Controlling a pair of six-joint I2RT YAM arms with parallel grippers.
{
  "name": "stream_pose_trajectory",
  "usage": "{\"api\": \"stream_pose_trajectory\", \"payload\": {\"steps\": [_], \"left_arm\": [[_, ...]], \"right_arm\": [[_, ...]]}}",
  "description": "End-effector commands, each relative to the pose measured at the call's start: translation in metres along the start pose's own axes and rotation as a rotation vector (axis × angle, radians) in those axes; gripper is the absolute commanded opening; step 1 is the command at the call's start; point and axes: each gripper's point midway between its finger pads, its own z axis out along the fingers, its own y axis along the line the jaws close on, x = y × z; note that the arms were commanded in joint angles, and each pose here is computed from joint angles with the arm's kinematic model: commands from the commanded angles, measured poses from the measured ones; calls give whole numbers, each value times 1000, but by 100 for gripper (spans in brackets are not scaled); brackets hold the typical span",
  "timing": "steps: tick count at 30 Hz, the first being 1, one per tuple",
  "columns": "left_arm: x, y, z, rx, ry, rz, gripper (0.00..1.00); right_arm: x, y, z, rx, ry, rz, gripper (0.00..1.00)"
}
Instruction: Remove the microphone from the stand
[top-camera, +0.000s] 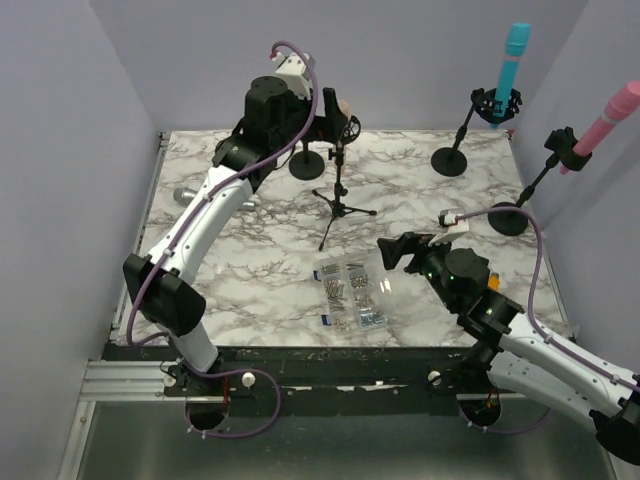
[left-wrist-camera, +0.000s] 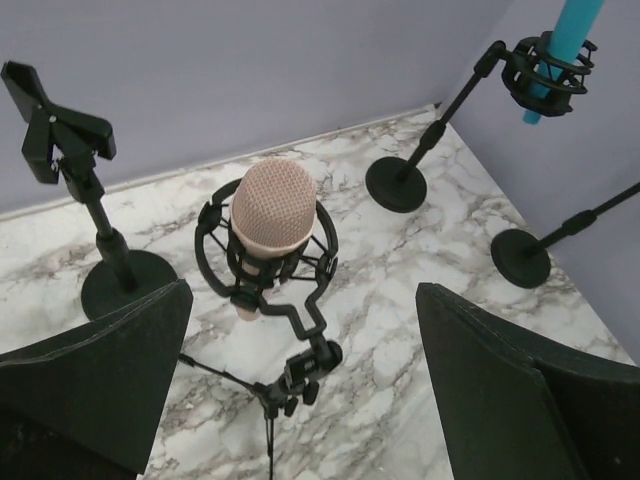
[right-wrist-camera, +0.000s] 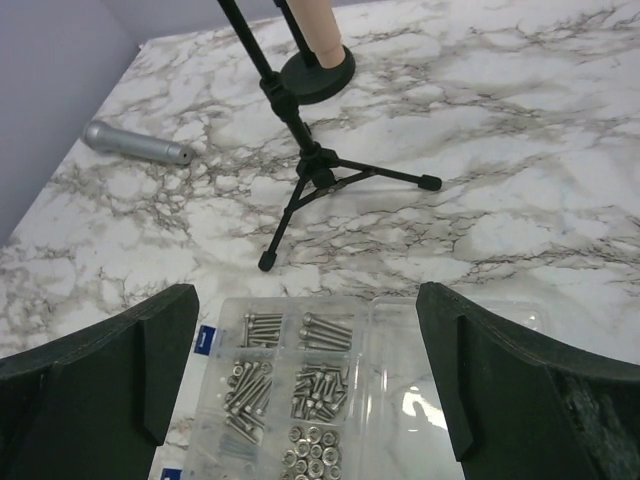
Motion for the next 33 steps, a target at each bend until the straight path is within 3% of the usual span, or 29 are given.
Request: {"api": "stream_pose_trajectory", "payload": {"steps": [1, 5, 12, 17, 26, 28, 33], "left_arm": [[1, 6, 30, -123, 25, 120, 94], [4, 16, 54, -220, 30, 131, 90], [14, 16, 79, -236, 12, 141, 87], [17, 21, 83, -278, 1, 162, 74], [38, 15, 100, -253, 22, 124, 70], [42, 15, 103, -258, 22, 115, 65], [41, 9, 106, -259, 13, 121, 43]], "right_arm": [[-3, -21, -4, 65, -63, -10, 100], [0, -21, -5, 87, -45, -18, 100], [6, -18, -3, 64, -32, -14, 100], [7, -18, -3, 63, -32, -10, 100], [7, -20, -3, 70, -36, -10, 100], [7, -20, -3, 71, -36, -11, 100], [2, -21, -4, 85, -40, -13, 100]]}}
